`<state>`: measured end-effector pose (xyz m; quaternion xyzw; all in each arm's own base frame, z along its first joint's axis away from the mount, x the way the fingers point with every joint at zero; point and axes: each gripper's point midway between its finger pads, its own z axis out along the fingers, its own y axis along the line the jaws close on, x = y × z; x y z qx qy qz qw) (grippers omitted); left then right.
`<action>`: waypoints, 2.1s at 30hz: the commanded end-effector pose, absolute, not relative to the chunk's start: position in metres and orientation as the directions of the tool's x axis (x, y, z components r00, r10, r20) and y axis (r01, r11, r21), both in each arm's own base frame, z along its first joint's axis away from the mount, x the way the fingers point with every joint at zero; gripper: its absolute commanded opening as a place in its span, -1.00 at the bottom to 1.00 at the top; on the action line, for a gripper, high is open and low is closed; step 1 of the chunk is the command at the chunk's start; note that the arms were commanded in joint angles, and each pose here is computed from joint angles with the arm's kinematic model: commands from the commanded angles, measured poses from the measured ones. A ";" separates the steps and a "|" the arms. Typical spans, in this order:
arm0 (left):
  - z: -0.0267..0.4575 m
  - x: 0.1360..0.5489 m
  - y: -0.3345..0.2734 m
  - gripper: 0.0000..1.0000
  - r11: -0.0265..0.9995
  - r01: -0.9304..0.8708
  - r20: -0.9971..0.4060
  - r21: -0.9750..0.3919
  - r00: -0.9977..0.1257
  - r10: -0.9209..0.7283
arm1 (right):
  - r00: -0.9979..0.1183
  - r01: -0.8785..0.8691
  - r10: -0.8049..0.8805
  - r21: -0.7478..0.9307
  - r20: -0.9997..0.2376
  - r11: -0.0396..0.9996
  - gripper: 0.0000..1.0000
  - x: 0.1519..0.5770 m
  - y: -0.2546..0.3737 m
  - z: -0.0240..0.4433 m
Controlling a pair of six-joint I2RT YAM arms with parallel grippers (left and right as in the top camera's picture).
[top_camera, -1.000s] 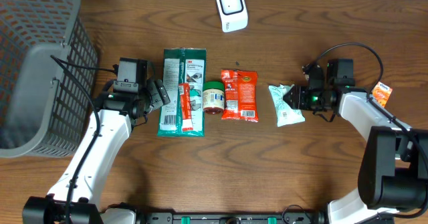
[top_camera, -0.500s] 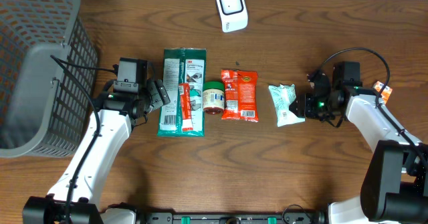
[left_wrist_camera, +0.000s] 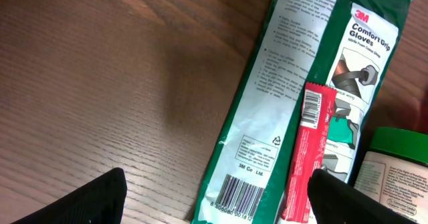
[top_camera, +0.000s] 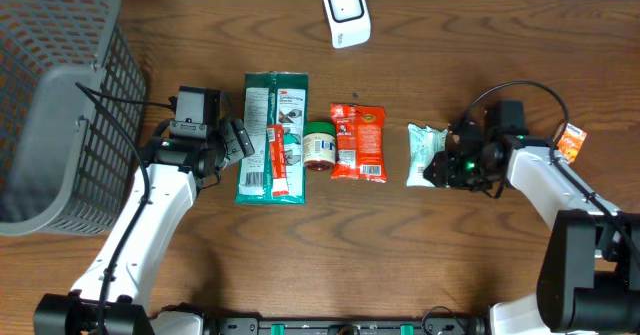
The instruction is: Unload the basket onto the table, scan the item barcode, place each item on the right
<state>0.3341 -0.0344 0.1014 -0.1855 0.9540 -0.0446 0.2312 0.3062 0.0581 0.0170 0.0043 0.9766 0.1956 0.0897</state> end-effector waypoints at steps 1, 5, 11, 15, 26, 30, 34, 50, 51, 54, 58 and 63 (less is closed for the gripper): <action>0.109 0.339 -0.030 0.73 0.929 -0.333 -0.449 -0.160 -0.813 -0.369 | -0.986 -0.039 0.032 0.407 -0.167 0.913 0.11 0.303 0.069 0.017; 0.109 0.339 -0.030 0.73 0.929 -0.333 -0.449 -0.160 -0.813 -0.369 | -0.983 -0.034 0.035 0.368 -0.179 0.929 0.11 0.306 0.061 0.015; 0.109 0.339 -0.030 0.73 0.929 -0.333 -0.449 -0.160 -0.813 -0.369 | -0.953 0.060 0.164 0.374 -0.254 0.926 0.15 0.335 0.043 0.023; 0.109 0.339 -0.030 0.73 0.929 -0.333 -0.449 -0.160 -0.813 -0.369 | -0.935 0.112 0.232 0.397 -0.267 0.911 0.20 0.343 0.029 0.026; 0.109 0.339 -0.030 0.74 0.929 -0.333 -0.449 -0.160 -0.813 -0.369 | -0.889 0.051 0.252 0.466 -0.382 0.883 0.42 0.373 0.032 0.044; 0.109 0.339 -0.030 0.73 0.929 -0.333 -0.449 -0.160 -0.813 -0.369 | -0.887 0.057 0.256 0.459 -0.385 0.886 0.43 0.376 0.030 0.039; 0.109 0.339 -0.030 0.74 0.929 -0.333 -0.450 -0.160 -0.813 -0.369 | -0.899 0.048 0.254 0.497 -0.356 0.867 0.39 0.375 0.037 0.030; 0.109 0.339 -0.030 0.73 0.929 -0.333 -0.449 -0.160 -0.813 -0.369 | -0.926 0.070 0.250 0.522 -0.283 0.850 -0.31 0.368 0.044 0.000; 0.109 0.339 -0.030 0.74 0.929 -0.333 -0.449 -0.160 -0.813 -0.369 | -0.927 0.069 0.250 0.526 -0.281 0.847 -0.31 0.368 0.045 0.000; 0.109 0.339 -0.030 0.73 0.929 -0.333 -0.450 -0.160 -0.813 -0.369 | -0.927 0.067 0.249 0.526 -0.282 0.848 -0.35 0.368 0.045 0.000; 0.109 0.339 -0.030 0.73 0.929 -0.333 -0.449 -0.160 -0.813 -0.369 | -0.926 0.066 0.248 0.526 -0.283 0.848 -0.58 0.368 0.045 0.000; 0.109 0.339 -0.030 0.73 0.929 -0.333 -0.450 -0.160 -0.813 -0.369 | -0.927 0.067 0.248 0.527 -0.281 0.847 -0.49 0.368 0.046 0.000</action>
